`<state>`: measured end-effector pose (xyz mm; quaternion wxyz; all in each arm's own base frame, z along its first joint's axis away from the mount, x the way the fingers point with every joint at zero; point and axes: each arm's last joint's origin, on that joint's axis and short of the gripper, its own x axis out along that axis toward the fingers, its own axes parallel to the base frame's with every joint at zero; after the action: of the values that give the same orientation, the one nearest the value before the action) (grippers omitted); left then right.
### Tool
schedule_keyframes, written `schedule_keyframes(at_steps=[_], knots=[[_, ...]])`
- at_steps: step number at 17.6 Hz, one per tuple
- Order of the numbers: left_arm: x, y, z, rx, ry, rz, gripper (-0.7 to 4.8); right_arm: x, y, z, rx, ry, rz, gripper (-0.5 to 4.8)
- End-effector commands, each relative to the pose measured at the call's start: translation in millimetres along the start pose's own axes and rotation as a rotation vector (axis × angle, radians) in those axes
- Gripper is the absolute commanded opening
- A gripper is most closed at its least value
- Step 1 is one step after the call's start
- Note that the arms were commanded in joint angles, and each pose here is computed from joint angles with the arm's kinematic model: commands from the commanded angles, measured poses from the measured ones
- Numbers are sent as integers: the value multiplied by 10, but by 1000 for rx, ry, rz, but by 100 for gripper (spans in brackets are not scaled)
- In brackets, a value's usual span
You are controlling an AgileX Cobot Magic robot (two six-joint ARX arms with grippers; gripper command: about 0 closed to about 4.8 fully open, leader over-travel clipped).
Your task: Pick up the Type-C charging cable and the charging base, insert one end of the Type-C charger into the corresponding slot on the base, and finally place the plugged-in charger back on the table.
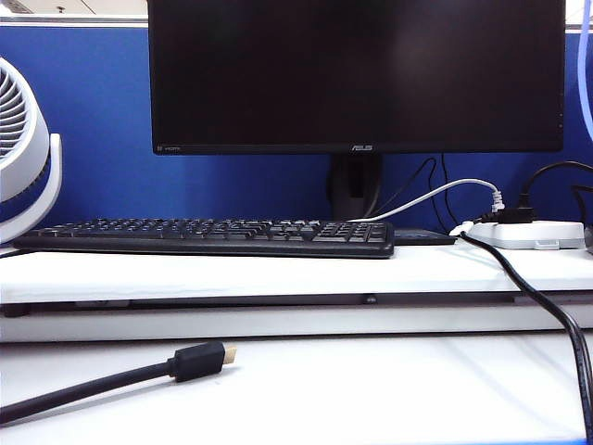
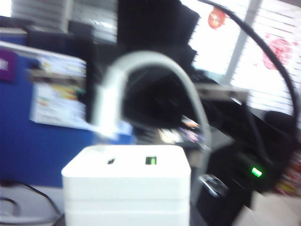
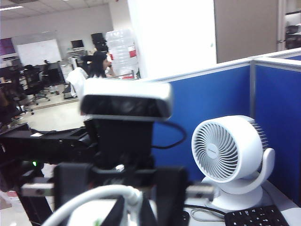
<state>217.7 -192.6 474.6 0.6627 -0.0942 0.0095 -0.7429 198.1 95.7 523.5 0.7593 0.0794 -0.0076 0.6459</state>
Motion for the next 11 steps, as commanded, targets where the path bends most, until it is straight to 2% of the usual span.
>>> schedule_keyframes(at_steps=[1,4,7,8,11], knots=[[-10,-51,46,26,0,-38,-5,-2,22,21,-17,-9,2,-7],[-16,-46,46,27,1,-36,-5,-3,25,22,-17,-8,6,-7],[-111,38,11,-11,28,20,-5,-14,54,29,-11,-2,30,-7],[-177,90,-38,-17,65,42,-5,-27,84,36,-2,2,42,-7],[-176,71,-45,33,82,-23,-5,-25,71,3,21,20,36,-7]])
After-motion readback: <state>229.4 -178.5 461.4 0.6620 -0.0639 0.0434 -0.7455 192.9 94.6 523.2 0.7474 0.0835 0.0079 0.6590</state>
